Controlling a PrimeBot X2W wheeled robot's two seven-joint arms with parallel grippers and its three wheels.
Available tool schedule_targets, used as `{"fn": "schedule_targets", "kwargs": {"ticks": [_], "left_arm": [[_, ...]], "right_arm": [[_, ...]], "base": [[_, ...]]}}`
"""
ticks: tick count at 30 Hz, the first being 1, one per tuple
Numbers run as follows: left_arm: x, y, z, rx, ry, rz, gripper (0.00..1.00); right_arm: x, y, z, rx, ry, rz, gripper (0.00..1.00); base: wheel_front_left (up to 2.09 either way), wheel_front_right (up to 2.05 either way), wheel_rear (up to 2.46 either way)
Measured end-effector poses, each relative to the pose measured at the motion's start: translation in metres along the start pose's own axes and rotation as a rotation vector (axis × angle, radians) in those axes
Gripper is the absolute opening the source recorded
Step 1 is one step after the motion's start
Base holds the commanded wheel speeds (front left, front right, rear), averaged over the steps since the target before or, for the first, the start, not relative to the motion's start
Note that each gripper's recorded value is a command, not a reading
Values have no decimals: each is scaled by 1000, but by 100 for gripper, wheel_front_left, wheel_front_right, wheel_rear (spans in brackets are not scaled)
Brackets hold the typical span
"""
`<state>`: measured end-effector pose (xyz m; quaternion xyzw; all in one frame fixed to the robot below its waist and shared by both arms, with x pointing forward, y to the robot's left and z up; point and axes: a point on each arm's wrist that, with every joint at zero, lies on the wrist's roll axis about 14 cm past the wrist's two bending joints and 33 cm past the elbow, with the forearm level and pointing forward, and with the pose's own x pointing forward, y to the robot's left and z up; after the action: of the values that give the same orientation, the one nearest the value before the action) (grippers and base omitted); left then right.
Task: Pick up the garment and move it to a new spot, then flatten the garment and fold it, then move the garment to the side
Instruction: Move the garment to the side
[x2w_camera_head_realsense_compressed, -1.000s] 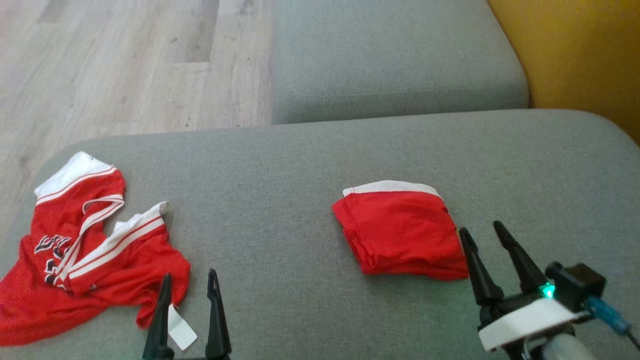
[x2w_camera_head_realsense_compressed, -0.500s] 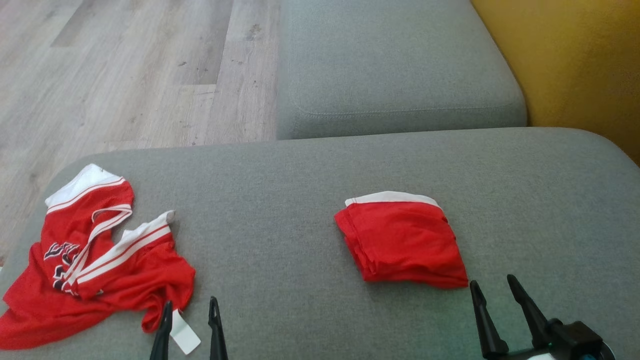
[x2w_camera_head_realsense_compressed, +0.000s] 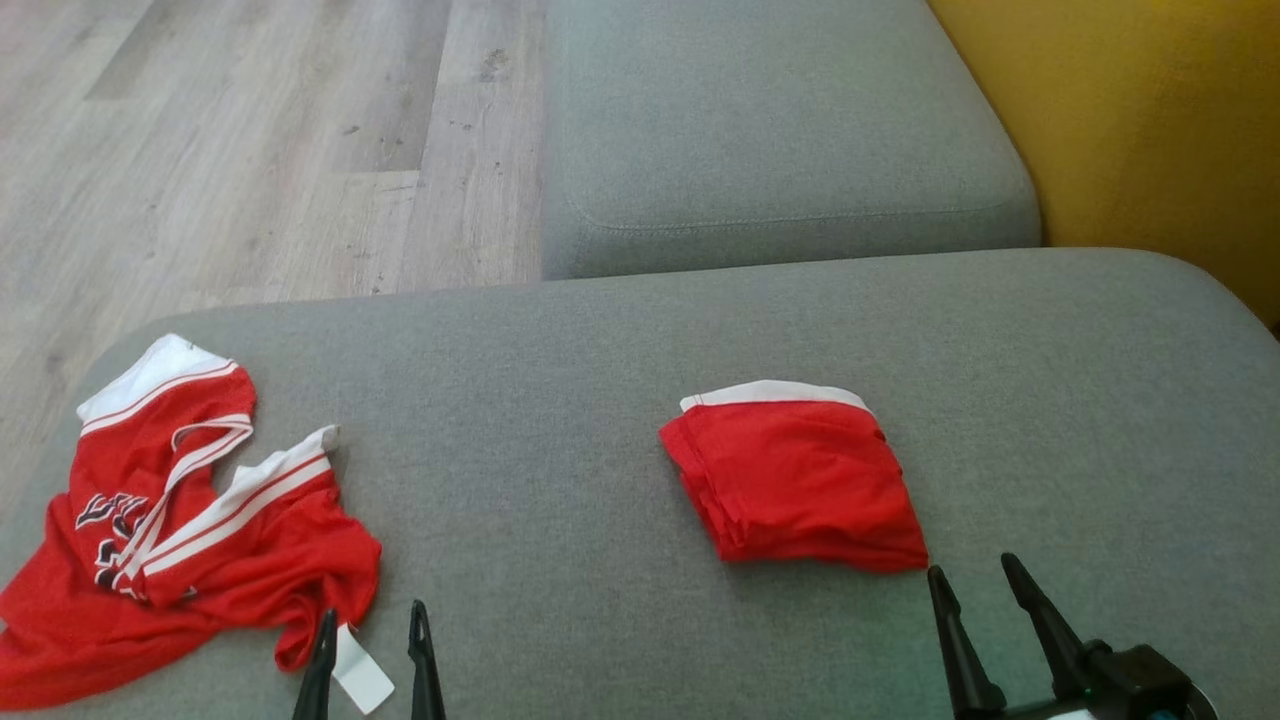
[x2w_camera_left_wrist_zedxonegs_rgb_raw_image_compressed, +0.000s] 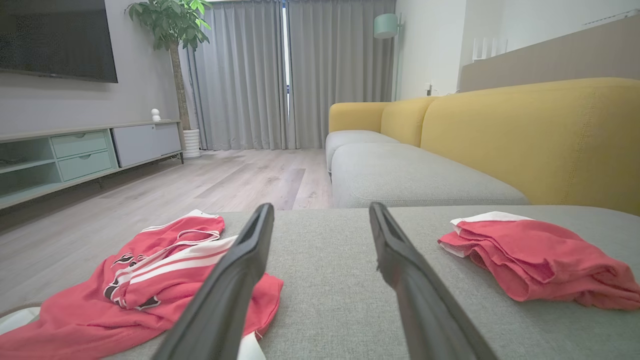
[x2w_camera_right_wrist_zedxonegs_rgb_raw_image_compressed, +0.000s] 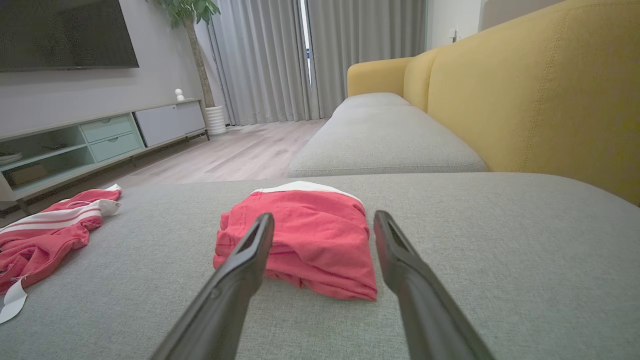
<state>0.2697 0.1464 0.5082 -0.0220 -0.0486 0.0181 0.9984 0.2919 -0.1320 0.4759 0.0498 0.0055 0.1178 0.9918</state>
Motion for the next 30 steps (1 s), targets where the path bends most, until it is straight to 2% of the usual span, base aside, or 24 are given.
{"fn": "schedule_targets", "kwargs": {"ticks": [12, 18, 22, 27, 30], "left_arm": [[2, -1, -4, 4, 16, -9, 100], [7, -5, -11, 3, 45, -22, 100], [17, -12, -17, -7, 65, -46, 100], [32, -25, -18, -23, 70, -84, 100], [37, -27, -20, -25, 76, -86, 100]], "right_arm": [[0, 2, -5, 5, 16, 4, 100], [1, 2, -37, 58, 124, 5, 100], [25, -2, -50, 115, 190, 13, 100], [78, -28, -39, 154, 251, -4, 100], [92, -35, -44, 196, 318, -13, 100]], "base": [[0, 0, 0], [0, 0, 0], [0, 0, 0], [0, 0, 0], [0, 0, 0]]}}
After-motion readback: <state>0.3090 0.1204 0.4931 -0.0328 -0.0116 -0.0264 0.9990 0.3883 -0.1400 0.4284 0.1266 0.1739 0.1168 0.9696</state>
